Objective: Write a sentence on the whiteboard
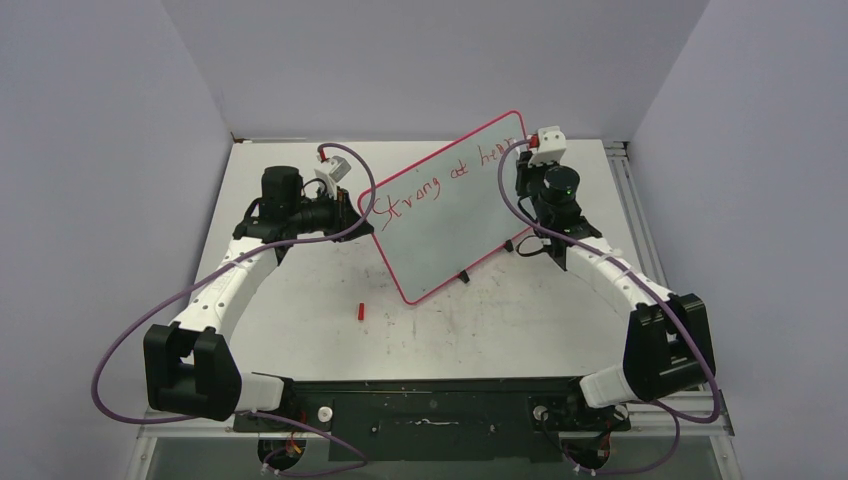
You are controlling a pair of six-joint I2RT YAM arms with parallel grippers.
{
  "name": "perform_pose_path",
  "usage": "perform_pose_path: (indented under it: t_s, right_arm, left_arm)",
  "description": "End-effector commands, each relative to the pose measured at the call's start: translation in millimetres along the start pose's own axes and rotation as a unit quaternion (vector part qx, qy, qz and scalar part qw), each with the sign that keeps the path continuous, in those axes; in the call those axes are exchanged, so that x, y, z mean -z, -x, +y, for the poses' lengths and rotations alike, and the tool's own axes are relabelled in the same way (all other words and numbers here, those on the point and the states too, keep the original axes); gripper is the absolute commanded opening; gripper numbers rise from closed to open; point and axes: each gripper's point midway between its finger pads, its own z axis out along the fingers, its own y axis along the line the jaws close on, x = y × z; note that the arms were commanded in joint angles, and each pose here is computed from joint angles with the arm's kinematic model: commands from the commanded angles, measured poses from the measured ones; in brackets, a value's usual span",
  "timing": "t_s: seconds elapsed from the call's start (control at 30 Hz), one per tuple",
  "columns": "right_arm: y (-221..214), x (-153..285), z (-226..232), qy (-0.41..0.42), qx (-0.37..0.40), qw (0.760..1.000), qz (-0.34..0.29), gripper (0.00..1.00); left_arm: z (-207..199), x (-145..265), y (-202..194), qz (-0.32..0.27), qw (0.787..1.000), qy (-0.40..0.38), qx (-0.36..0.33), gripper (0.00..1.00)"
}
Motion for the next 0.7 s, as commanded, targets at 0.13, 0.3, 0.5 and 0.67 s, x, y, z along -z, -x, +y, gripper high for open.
perform_pose_path:
  t_s: [0.13,0.3,0.5,0.67]
  right_arm:
    - [34.0,18.3,-18.6,-0.032,-0.012,0.998,-0.050,0.05]
    - [27.3,11.9,-13.5,-0.018,-0.010,0.999,-0.041,0.05]
    - [21.1,5.4,-9.0,-0.008,-0.009,0.999,-0.033,0.05]
    - [19.4,3.9,-6.8,-0.002,-0.008,0.999,-0.033,0.05]
  left_arm:
    - [-8.4,1.6,13.6,-0.014,0.999,-0.008,-0.028,0.00]
    - [-8.3,1.9,14.3,-0.015,0.999,-0.007,-0.029,0.00]
    - [-8.3,1.8,14.2,-0.015,0.999,-0.008,-0.029,0.00]
    - [-8.0,1.3,13.4,-0.014,0.999,-0.009,-0.028,0.00]
